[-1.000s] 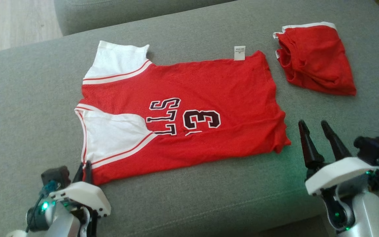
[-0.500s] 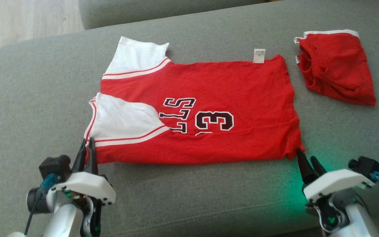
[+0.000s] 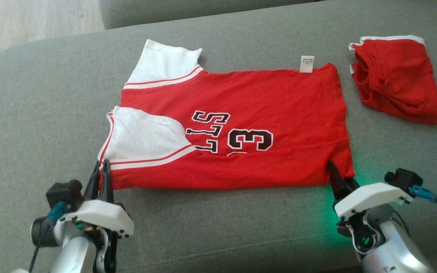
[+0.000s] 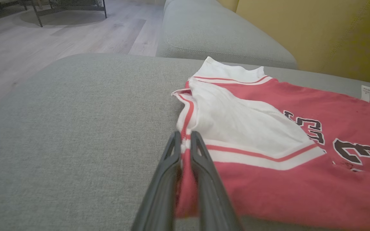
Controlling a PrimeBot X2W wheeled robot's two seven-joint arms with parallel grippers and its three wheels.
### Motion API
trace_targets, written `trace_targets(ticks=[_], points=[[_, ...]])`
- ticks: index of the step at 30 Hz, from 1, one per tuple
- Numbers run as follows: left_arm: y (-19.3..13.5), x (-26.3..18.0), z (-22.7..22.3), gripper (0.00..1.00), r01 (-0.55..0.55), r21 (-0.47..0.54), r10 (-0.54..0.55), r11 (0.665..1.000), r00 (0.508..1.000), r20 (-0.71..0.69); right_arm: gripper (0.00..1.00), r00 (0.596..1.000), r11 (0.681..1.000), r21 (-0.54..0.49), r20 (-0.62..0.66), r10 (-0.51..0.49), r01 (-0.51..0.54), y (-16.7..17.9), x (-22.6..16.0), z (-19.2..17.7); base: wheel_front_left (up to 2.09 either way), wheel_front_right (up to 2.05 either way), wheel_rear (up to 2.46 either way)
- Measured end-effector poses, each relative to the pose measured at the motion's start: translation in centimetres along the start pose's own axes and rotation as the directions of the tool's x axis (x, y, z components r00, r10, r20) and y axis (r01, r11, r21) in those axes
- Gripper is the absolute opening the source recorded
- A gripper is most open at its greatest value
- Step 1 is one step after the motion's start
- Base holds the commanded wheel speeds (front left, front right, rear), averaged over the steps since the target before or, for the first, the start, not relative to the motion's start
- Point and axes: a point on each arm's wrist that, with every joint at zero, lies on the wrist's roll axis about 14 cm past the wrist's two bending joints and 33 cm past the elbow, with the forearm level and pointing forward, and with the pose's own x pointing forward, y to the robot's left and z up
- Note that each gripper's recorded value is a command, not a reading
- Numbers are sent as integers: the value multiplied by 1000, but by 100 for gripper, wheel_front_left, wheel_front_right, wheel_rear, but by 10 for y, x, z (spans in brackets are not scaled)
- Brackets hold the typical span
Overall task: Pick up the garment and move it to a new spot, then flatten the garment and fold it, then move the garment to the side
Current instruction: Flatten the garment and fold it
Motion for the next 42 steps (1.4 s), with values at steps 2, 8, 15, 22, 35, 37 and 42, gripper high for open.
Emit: trace_targets(ticks=[2, 8, 15, 22, 35, 37, 42], points=[[1, -1, -1, 0, -3, 1, 3, 1000, 1000, -2, 0, 1000, 1000, -15, 4, -7, 7, -2, -1, -1, 0, 0, 0], [2, -2, 0, 0, -8, 4, 8, 1000, 1000, -1, 0, 1000, 998, -56, 10, -21, 21, -8, -6, 0, 0, 0, 0], [7, -13, -5, 0, -23, 9, 23, 1000, 1000, -14, 0, 1000, 986, -167, 4, 4, -3, -5, -7, 12, 0, 0, 0], [21, -30, -13, 0, -65, 7, 65, 998, 997, -34, 0, 996, 951, -303, -84, 34, -58, 5, -3, 20, 0, 0, 0], [9, -74, -50, 0, -10, 25, 14, 1000, 989, -150, 0, 964, 929, -369, -259, -66, -36, -25, -37, 13, 0, 0, 0], [8, -78, -52, 0, -6, 25, 10, 1000, 987, -159, 0, 961, 936, -352, -268, -73, -27, -28, -43, 11, 0, 0, 0], [6, -81, -55, 34, -1, 29, 6, 1000, 984, -176, 100, 968, 944, -330, -238, -83, 0, -27, -50, 15, 0, 0, 0]])
